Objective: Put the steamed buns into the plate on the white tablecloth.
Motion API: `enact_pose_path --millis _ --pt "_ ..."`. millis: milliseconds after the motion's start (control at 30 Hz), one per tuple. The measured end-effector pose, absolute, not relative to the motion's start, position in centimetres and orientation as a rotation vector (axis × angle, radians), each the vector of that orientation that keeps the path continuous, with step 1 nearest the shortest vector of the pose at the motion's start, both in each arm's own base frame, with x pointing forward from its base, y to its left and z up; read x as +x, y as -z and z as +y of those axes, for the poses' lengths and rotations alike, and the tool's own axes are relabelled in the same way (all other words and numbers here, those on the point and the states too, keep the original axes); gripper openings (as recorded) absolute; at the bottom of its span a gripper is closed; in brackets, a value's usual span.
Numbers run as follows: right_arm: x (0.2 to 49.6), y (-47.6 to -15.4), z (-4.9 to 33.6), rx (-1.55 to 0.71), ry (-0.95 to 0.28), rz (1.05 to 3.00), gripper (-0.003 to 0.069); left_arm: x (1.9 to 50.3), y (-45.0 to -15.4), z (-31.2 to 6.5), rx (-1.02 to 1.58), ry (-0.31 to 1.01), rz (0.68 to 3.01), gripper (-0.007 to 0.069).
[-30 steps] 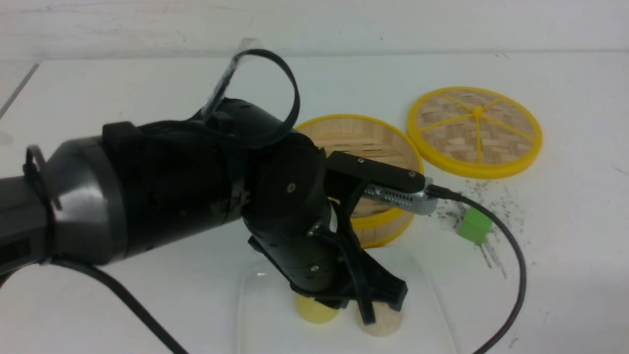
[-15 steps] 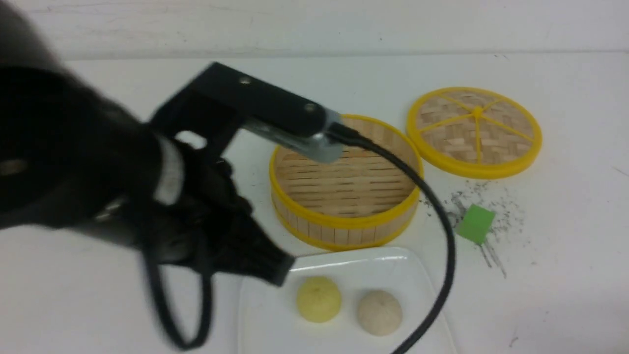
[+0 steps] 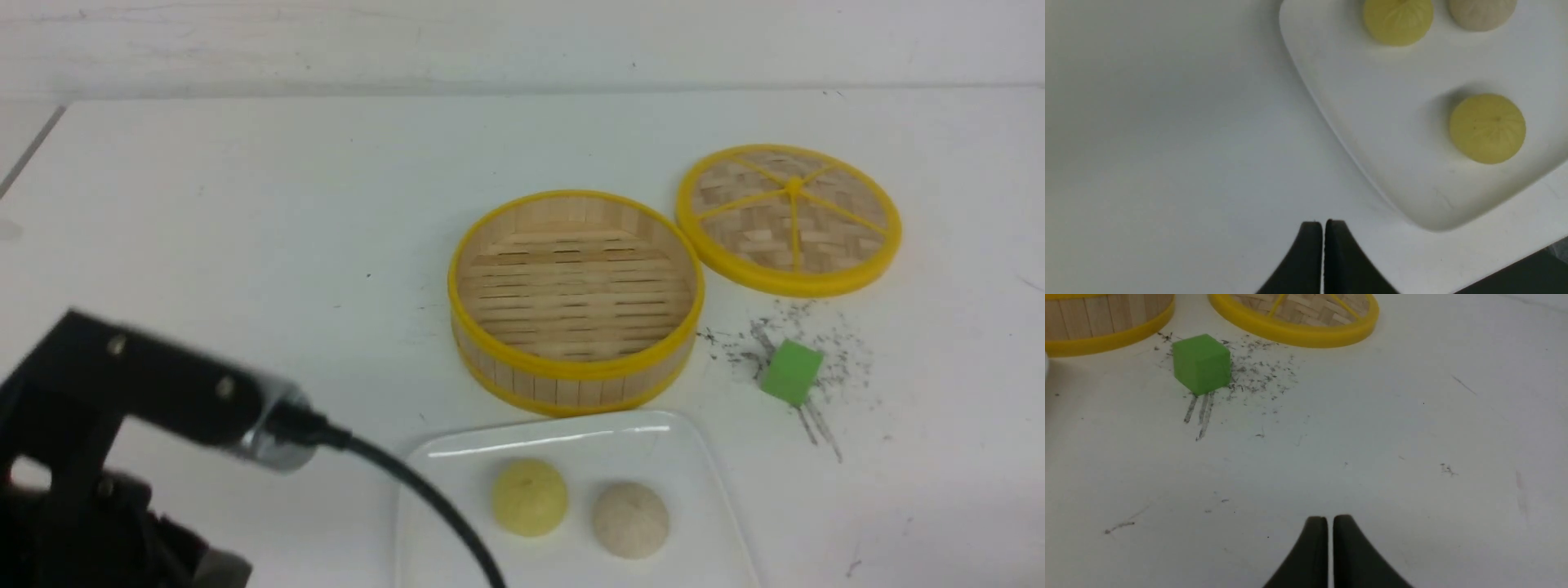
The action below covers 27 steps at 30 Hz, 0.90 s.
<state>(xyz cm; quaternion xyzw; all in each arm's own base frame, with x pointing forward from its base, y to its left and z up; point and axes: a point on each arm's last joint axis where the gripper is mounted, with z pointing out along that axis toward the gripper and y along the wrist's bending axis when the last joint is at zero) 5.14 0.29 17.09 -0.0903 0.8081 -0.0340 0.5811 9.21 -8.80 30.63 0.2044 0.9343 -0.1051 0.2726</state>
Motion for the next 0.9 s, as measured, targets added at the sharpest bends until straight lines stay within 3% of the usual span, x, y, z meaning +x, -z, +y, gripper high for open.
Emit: enact_pose_path --millis 300,900 --pt "5.1 -17.1 0.3 -0.128 0.021 1.895 0.0057 8.9 -28.3 -8.5 0.438 0.319 2.555 0.0033" --pt "5.2 -17.2 0.1 0.063 -0.089 1.883 0.0082 8.3 -29.0 -7.7 0.429 0.362 2.502 0.0036"
